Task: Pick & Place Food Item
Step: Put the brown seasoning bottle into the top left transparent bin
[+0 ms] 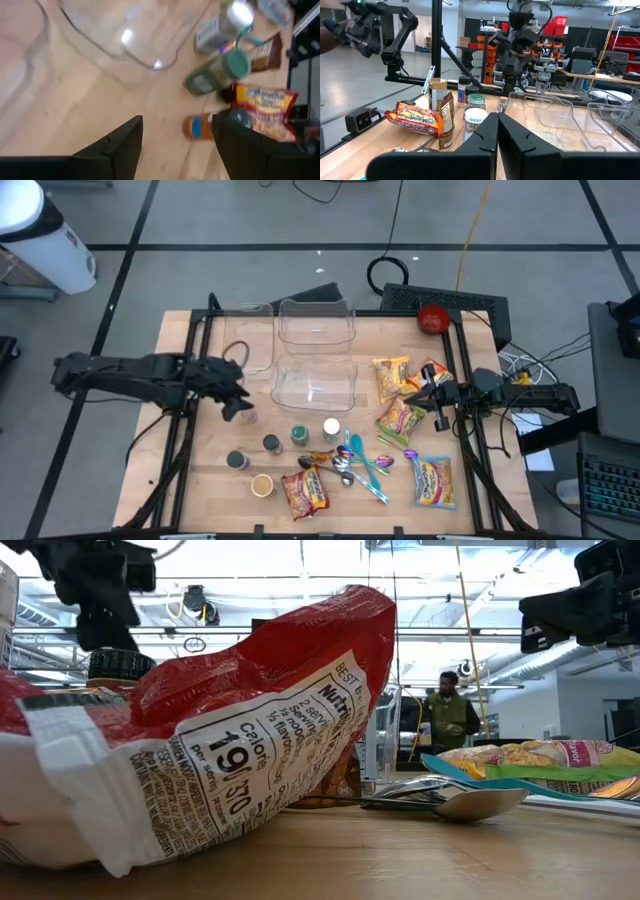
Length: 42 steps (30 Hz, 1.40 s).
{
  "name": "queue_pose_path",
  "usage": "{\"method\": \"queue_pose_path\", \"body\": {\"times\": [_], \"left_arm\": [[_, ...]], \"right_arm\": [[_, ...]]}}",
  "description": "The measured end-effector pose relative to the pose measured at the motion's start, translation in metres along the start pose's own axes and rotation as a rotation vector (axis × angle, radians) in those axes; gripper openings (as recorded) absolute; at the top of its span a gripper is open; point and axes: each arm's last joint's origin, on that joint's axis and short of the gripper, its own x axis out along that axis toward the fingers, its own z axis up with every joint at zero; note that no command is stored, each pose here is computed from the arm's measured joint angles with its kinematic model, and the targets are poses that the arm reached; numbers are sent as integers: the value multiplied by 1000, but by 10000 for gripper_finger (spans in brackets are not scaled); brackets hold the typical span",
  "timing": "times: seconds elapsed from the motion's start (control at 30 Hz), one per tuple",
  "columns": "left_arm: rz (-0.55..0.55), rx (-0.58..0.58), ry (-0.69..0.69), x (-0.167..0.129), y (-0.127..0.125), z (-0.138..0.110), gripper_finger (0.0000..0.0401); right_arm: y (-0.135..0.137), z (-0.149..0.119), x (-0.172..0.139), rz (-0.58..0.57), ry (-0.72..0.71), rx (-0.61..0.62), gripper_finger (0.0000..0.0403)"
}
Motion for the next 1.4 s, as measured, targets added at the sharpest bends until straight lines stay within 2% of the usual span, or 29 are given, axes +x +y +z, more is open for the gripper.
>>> {"method": "queue_pose_path", "body": {"times": [0.33,0.6,0.8,1.1,1.23,1.4], "left_arm": [[126,-42,198,41,2,-2,210],[214,-79,284,50,7,-8,193],[226,-83,322,50,8,-11,186],[237,-72,306,51,3,-14,202],[283,-164,277,52,4,-13,223],[307,-221,375,65,6,-18,266]], "right_arm": [[0,0,0,0,0,0,0],[0,0,0,0,0,0,0],[0,0,0,0,0,0,0],[0,0,0,0,0,0,0],[0,0,0,0,0,0,0],[0,0,0,0,0,0,0]]}}
